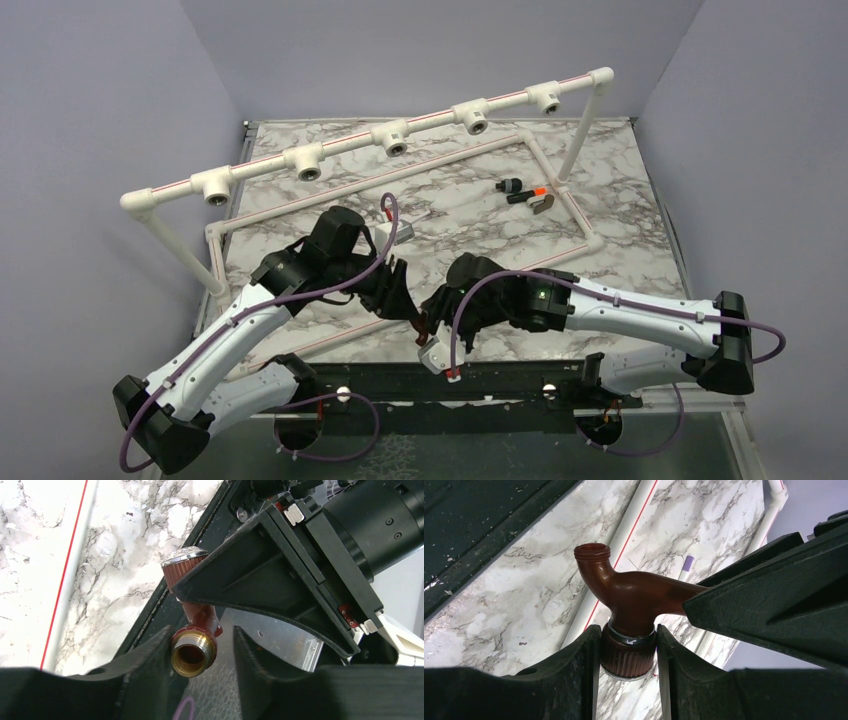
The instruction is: Install the water faucets
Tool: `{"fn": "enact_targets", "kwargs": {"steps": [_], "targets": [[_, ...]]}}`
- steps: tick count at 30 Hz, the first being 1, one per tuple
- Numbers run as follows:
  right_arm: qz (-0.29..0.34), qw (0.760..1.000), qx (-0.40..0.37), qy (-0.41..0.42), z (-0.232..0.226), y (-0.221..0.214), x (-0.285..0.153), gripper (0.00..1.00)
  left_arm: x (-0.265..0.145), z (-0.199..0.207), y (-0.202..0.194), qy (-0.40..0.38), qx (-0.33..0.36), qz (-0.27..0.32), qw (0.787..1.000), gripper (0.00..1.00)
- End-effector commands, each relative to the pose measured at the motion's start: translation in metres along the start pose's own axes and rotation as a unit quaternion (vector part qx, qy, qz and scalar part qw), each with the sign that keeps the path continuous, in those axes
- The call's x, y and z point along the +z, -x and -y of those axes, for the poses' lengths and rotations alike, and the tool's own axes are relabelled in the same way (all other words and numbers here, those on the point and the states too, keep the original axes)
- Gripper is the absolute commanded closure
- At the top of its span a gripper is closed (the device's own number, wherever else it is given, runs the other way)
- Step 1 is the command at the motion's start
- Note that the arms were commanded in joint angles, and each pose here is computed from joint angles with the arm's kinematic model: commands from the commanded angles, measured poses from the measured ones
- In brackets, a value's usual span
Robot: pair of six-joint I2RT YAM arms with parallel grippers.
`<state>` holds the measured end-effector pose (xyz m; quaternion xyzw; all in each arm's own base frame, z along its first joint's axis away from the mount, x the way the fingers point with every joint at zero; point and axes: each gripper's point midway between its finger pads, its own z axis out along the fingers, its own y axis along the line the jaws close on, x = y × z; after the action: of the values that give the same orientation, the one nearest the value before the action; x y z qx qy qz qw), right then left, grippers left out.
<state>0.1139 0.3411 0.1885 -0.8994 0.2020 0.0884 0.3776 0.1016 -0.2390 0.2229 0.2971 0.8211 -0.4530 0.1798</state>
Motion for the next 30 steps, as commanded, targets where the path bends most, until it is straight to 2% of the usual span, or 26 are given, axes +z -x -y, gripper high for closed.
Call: {"fn": "enact_targets", "kwargs": {"steps": [1, 3, 5, 6, 8, 17, 26, 28, 30], "targets": [[-0.009, 0.999, -0.025, -0.031, 0.017, 0.003, -0.004, 0.99, 0.000, 0.006, -0.006, -0.021, 0.004, -0.012, 1.000, 0.60], [-0.008, 0.999, -0.028, -0.033, 0.017, 0.005, -0.004, 0.99, 0.000, 0.006, -0.006, -0.021, 0.003, -0.013, 1.000, 0.73], [-0.003, 0.999, -0.031, -0.033, 0.017, 0.008, -0.003, 0.99, 0.001, 0.004, -0.008, -0.020, 0.002, -0.015, 1.000, 0.98], [-0.001, 0.999, -0.031, -0.033, 0.017, 0.009, -0.003, 0.99, 0.002, 0.004, -0.008, -0.020, 0.000, -0.017, 1.000, 1.00], [0.002, 0.999, -0.025, -0.036, 0.017, 0.011, -0.004, 0.99, 0.002, 0.003, -0.009, -0.019, -0.001, -0.018, 1.000, 1.00], [0.016, 0.998, 0.016, -0.061, 0.024, 0.017, -0.012, 0.71, 0.001, 0.003, -0.008, -0.016, 0.000, -0.014, 1.000, 1.00], [0.005, 0.994, 0.049, -0.096, 0.025, 0.013, -0.024, 0.55, 0.001, 0.000, -0.006, -0.005, 0.001, -0.010, 1.000, 1.00], [0.005, 0.992, 0.059, -0.110, 0.028, 0.013, -0.029, 0.47, 0.001, -0.001, -0.006, -0.003, 0.000, -0.010, 1.000, 1.00], [0.005, 0.991, 0.069, -0.117, 0.030, 0.013, -0.033, 0.44, 0.002, -0.002, -0.005, -0.002, 0.001, -0.011, 1.000, 1.00]]}}
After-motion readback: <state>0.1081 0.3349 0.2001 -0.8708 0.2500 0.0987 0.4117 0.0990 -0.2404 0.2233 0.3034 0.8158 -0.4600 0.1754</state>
